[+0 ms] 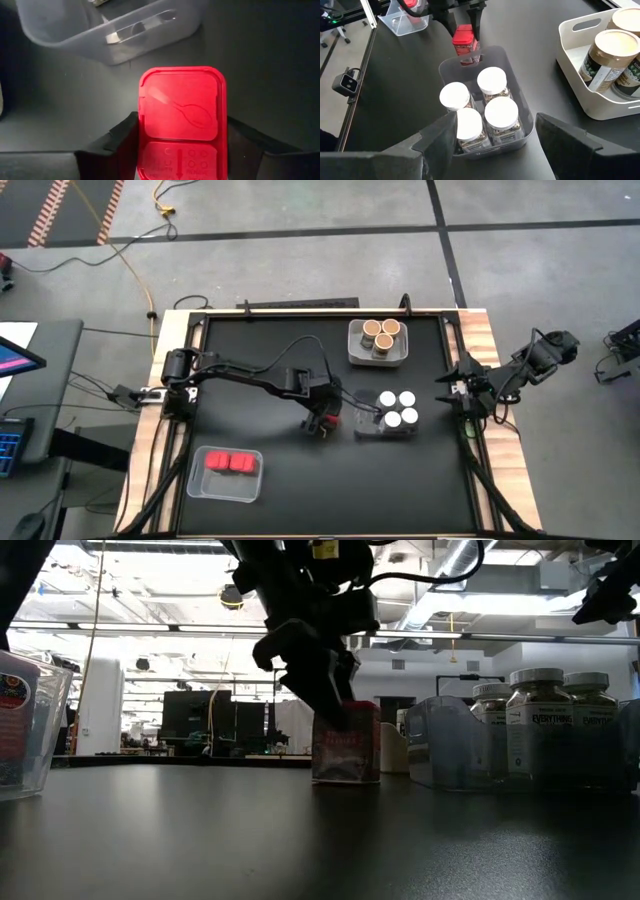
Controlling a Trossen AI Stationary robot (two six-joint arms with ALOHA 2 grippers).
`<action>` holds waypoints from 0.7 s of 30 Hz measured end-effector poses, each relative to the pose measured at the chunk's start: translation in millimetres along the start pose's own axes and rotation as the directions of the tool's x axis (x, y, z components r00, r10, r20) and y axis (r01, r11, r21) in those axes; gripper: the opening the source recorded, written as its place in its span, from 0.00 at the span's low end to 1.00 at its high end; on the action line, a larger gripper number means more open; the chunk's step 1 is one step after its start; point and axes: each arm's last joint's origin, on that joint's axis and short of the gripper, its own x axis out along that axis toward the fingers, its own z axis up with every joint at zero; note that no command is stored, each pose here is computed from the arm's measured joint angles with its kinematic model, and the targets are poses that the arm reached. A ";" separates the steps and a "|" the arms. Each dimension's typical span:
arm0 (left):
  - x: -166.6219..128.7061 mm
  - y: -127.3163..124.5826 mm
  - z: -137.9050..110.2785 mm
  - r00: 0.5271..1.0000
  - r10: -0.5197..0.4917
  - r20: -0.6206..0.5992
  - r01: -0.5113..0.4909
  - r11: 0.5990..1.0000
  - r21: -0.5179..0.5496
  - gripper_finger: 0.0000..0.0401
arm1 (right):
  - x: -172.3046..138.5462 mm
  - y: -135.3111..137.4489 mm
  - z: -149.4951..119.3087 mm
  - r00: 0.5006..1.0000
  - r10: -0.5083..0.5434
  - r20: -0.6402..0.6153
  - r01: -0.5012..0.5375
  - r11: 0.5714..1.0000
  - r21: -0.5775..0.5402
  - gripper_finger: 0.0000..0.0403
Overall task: Sort spices by type
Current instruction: Put the red spice can in the transparent bin
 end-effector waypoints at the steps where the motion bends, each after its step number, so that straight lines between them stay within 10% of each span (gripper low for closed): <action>1: -0.4 0.1 0.2 1.000 0.000 0.001 0.000 1.000 -0.022 0.52 | -0.1 0.0 0.1 1.000 0.000 0.000 0.000 1.000 0.000 0.73; 13: -72.7 -1.5 5.7 0.998 0.053 0.039 -0.043 0.974 -0.223 0.53 | 0.0 0.0 0.0 1.000 0.000 0.000 0.000 1.000 -0.003 0.73; 21: -156.2 -45.1 -1.2 0.988 0.152 -0.016 -0.151 0.963 -0.224 0.53 | -0.1 -0.1 0.0 1.000 0.000 0.000 0.000 1.000 -0.002 0.73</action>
